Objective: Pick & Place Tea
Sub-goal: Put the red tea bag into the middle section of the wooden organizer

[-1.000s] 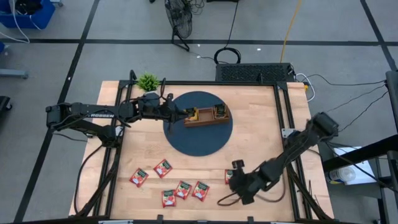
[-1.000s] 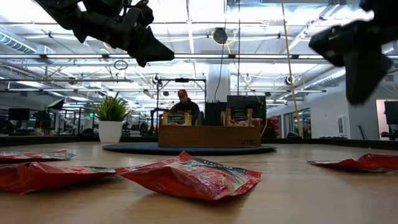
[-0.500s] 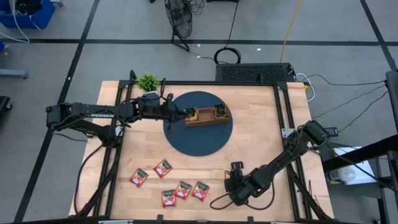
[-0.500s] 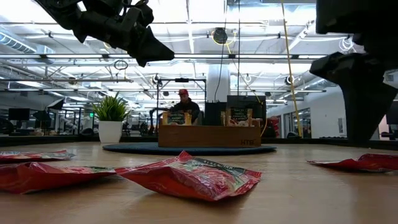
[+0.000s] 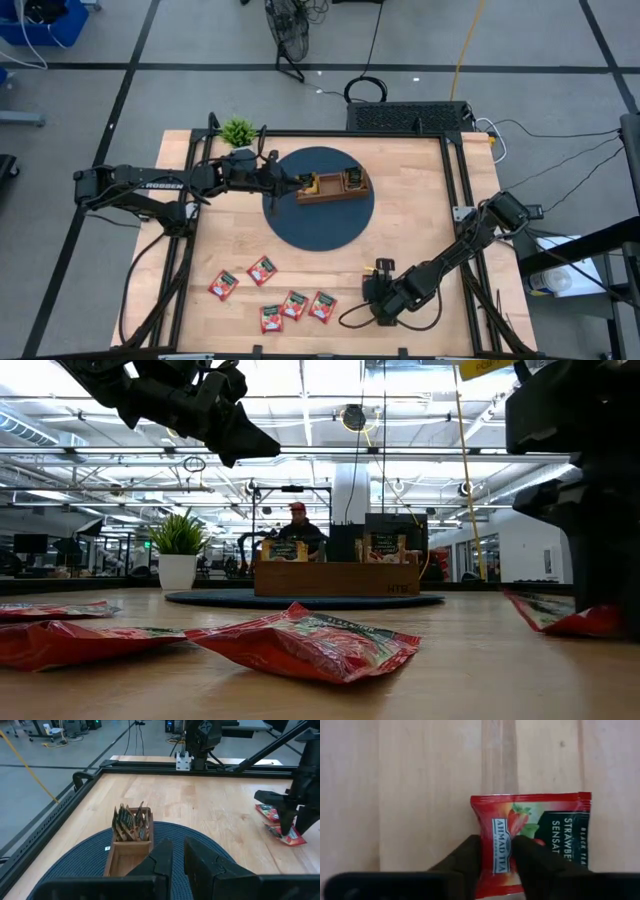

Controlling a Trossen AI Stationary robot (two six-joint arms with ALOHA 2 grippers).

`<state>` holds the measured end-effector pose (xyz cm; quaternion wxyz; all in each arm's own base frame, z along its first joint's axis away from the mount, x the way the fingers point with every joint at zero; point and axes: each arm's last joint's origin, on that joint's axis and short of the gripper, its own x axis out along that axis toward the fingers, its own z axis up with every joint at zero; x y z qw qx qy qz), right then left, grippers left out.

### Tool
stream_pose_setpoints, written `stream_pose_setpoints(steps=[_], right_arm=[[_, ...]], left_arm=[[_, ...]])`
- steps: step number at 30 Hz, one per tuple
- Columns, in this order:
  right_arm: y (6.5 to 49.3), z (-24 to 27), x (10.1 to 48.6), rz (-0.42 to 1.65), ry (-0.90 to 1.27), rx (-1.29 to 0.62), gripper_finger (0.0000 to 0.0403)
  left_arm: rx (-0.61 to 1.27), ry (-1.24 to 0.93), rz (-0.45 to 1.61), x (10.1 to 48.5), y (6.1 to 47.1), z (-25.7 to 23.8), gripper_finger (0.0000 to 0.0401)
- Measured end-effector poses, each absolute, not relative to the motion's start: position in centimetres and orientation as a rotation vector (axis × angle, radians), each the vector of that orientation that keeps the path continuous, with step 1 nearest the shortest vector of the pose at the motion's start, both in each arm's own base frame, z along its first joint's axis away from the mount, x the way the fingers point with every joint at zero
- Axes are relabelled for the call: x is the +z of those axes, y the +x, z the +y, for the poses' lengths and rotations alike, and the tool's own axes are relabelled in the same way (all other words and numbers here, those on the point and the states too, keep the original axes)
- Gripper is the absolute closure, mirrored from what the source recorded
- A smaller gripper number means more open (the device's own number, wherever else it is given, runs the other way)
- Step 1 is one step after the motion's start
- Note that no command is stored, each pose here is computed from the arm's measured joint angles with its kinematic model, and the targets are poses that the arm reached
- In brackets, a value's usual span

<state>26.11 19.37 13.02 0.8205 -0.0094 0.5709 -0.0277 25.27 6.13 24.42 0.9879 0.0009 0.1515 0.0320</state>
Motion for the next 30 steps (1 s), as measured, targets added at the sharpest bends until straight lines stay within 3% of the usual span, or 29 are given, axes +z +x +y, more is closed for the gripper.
stream_pose_setpoints(steps=[3, 5, 13, 21, 25, 30], right_arm=[[26.2, 19.5, 13.1, 1.204, -0.025, -0.046, 0.0366], [26.2, 20.0, 13.2, 1.188, -0.054, -0.019, 0.0390], [26.5, 20.4, 14.2, 0.960, -0.454, -0.141, 0.0396], [28.7, 16.5, 15.1, 0.643, -1.027, -0.698, 0.0398], [30.3, 12.9, 14.4, 0.680, -1.044, -0.837, 0.0398], [31.4, 8.0, 13.0, 0.763, -1.005, -0.852, 0.0398]], left_arm=[[0.064, 0.002, 0.304, 24.4, 25.3, 6.1, 0.0350], [0.064, 0.002, 0.304, 24.4, 25.3, 6.1, 0.0350], [0.064, 0.002, 0.305, 24.4, 25.3, 6.1, 0.0350], [0.064, 0.002, 0.303, 24.4, 25.3, 6.1, 0.0350], [0.064, 0.015, 0.277, 24.7, 25.3, 6.2, 0.0350], [0.071, 0.014, 0.161, 25.7, 25.7, 6.2, 0.0350]])
